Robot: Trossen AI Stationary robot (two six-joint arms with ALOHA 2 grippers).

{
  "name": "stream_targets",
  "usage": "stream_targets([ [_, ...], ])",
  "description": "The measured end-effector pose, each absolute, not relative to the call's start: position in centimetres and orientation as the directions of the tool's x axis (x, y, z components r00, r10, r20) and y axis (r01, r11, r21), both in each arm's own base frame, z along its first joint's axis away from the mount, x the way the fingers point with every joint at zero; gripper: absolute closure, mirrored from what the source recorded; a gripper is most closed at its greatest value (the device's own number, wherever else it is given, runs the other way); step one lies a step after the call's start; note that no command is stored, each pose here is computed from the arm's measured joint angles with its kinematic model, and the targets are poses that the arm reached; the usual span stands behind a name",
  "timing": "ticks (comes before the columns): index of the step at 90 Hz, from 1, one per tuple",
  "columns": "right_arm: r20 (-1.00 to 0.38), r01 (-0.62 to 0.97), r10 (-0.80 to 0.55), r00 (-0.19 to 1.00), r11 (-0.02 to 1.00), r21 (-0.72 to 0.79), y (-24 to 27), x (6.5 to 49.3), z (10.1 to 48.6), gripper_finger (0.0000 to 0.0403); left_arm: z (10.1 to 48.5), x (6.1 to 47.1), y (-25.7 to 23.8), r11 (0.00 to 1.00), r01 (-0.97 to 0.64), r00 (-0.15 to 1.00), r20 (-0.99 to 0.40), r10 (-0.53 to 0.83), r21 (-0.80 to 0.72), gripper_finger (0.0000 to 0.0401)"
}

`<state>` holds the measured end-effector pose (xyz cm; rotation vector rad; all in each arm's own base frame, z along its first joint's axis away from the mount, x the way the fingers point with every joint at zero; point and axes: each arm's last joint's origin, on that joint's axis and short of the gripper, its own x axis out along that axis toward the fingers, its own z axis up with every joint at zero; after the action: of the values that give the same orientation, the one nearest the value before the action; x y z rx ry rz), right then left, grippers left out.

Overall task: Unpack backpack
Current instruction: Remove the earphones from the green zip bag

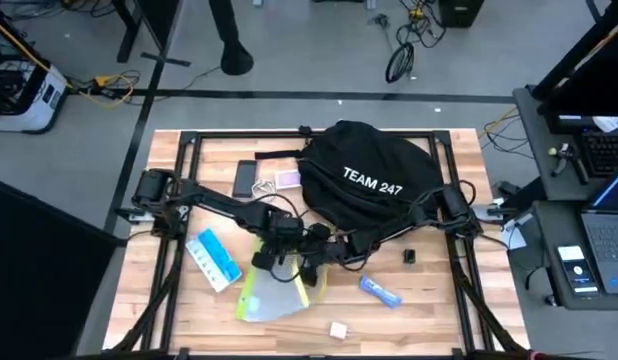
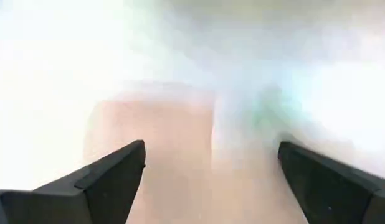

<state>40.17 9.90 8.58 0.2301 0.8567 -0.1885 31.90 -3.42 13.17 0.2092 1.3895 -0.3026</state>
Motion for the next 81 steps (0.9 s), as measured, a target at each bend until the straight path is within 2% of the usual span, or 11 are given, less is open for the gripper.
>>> stream_targets([
  [28,-0.820,0.230,0.022,0.572,0.955,0.186,11.0,39.0,9.8,0.0051,12.2,31.4,-3.4,0.961,0.271,0.171,-0.981,-0.096,-0.047,0.0267],
  [46,-0.887,0.240,0.007,0.462,0.962,0.132,11.3,36.9,11.7,0.0051,12.2,31.5,-3.4,0.962,0.271,0.186,-0.978,-0.098,-0.045,0.0267],
  [67,-0.799,0.245,-0.083,0.595,0.966,0.082,10.6,37.9,13.1,0.0051,13.0,31.5,-3.4,0.962,0.272,0.241,-0.965,-0.103,-0.035,0.0267],
  [81,-0.772,0.246,-0.124,0.623,0.968,0.042,9.0,38.7,13.2,0.0051,13.5,31.5,-3.5,0.960,0.280,0.265,-0.958,-0.106,-0.029,0.0267],
])
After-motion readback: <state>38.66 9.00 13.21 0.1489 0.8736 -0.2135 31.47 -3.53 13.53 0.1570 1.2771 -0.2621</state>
